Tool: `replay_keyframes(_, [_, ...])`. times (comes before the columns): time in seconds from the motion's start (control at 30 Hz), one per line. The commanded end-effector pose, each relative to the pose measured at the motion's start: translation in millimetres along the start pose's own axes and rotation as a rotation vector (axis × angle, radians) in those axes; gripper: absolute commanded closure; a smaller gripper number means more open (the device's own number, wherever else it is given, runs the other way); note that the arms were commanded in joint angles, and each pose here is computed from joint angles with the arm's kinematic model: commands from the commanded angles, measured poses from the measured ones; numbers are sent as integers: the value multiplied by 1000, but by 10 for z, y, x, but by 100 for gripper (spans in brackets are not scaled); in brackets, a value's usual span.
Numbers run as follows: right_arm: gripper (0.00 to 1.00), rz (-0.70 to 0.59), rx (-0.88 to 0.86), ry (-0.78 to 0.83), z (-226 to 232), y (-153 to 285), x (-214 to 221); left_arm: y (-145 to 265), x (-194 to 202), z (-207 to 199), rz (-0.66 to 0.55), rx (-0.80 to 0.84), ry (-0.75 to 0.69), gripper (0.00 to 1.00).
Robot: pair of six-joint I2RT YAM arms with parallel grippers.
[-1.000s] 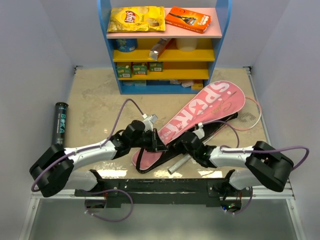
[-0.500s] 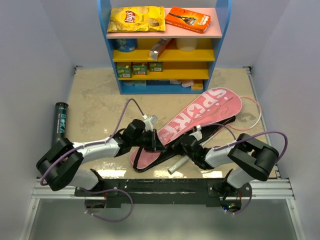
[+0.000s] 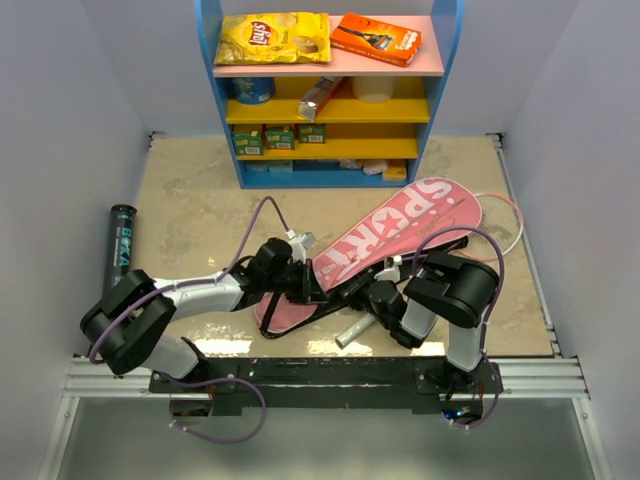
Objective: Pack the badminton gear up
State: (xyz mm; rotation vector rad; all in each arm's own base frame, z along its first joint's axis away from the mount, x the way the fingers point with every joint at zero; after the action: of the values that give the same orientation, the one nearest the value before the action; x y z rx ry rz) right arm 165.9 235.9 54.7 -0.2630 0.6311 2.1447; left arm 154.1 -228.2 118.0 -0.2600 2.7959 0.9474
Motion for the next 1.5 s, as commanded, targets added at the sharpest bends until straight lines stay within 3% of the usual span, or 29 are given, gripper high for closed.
replay_keyframes(0.0, [100, -64, 38, 142, -89, -164, -53, 79, 223, 75, 163, -47, 36, 100])
replay_keyframes(0.47, [100, -115, 8, 270, 391, -611, -127, 232, 275, -52, 193, 48, 28, 100])
replay_keyframes(0.6, [93, -107, 21, 286, 397, -459, -179, 209, 280, -12, 183, 35, 29, 100])
replay_keyframes(0.73, [68, -50, 20, 309, 456, -251, -221, 156, 227, 24, 174, 11, 36, 100])
replay_keyframes(0.93, [55, 69, 128, 433, 458, 81, -300, 99, 108, 57, 131, -21, 54, 100])
replay_keyframes(1.2, [49, 126, 224, 543, 741, 679, -613, 33, -23, 85, 102, -47, 47, 100])
replay_keyframes(1.47, [48, 84, 603, 583, 579, 1101, -937, -42, -78, 311, 76, -87, 63, 100])
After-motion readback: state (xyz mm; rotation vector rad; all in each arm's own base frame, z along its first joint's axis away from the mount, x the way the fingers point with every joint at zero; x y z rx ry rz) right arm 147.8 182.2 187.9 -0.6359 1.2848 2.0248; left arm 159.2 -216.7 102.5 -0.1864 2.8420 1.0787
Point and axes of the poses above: each gripper's point midway between its finger pads, its own y axis back along the fingers, its own z axis along the line the jaws close on, x = y × z, the point moved 10 cm from there along y, back along the fingers, and after that the axes turned 11 degrees about y, right-handed, at the moved point
